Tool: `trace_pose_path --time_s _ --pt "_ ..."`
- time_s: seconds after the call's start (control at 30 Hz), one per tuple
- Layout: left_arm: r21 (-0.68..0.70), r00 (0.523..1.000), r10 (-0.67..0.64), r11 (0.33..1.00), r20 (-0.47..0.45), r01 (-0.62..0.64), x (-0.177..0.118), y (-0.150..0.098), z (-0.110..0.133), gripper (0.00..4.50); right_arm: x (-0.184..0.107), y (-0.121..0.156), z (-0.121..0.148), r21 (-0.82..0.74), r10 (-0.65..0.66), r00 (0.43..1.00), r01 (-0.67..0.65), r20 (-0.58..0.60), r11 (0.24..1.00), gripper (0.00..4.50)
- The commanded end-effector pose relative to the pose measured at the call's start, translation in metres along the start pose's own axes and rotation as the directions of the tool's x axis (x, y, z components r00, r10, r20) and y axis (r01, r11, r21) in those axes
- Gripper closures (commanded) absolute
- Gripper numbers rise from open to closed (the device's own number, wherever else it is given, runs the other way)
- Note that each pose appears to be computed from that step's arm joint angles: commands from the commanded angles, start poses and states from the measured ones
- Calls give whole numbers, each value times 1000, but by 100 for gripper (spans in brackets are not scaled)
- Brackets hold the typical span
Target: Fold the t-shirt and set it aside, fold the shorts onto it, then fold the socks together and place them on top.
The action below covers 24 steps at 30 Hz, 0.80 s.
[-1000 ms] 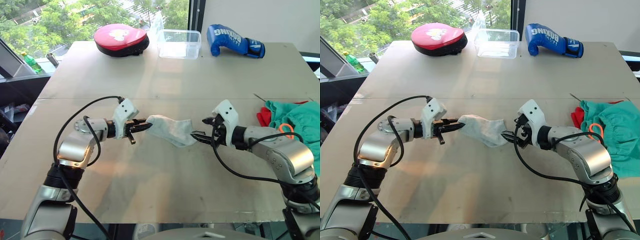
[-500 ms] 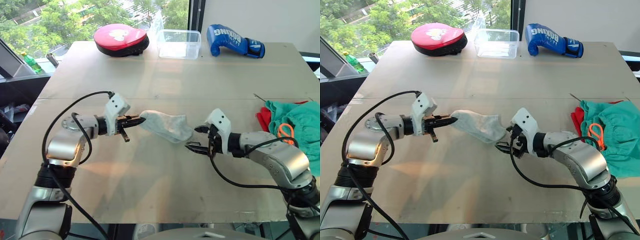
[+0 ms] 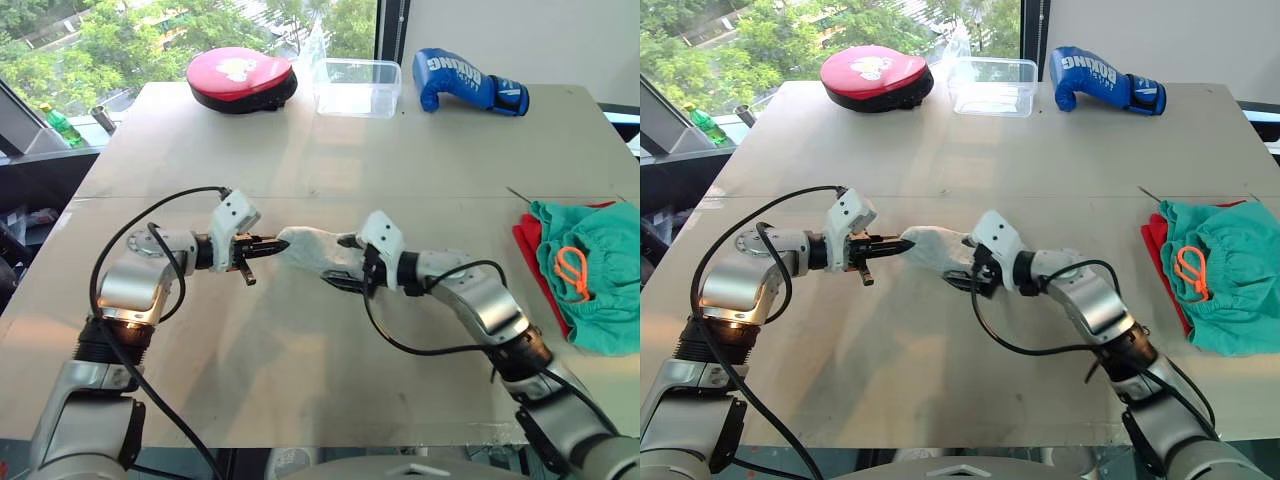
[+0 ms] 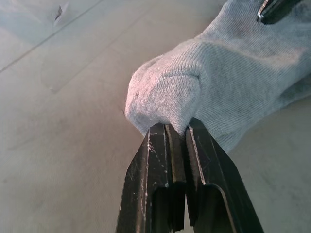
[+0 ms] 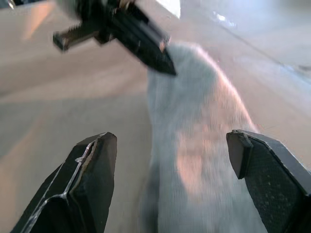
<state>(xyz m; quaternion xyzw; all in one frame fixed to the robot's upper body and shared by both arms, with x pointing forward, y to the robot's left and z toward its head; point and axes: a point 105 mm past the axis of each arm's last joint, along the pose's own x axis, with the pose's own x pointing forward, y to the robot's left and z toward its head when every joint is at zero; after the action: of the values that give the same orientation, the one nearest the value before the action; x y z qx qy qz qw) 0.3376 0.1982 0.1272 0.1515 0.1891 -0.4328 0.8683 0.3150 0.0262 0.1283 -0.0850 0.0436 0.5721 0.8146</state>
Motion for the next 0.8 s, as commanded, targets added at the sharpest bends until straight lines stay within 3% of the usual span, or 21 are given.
trace_pose_path --time_s 0.03,0.2,0.43,0.53,0.73,0.8 --pt "18 1000 24 1000 13 -24 -4 4 7 433 12 -3 3 -22 14 1000 -13 18 1000 66" --pt "-11 997 69 998 19 -69 -6 10 6 433 17 -2 -38 16 47 987 -45 -157 999 66" --pt "-93 993 112 990 28 -109 -16 16 5 433 15 -1 -55 50 44 975 -34 -218 998 66" --pt "-158 995 81 985 62 -70 -22 12 10 359 16 0 -55 46 43 975 -34 -218 998 66" --pt "-356 978 191 922 78 -152 -26 29 10 103 19 0 -54 41 39 976 -31 -213 999 66" --pt "-425 981 180 896 77 -131 -25 27 9 103 20 0 -53 38 39 976 -31 -212 999 66"
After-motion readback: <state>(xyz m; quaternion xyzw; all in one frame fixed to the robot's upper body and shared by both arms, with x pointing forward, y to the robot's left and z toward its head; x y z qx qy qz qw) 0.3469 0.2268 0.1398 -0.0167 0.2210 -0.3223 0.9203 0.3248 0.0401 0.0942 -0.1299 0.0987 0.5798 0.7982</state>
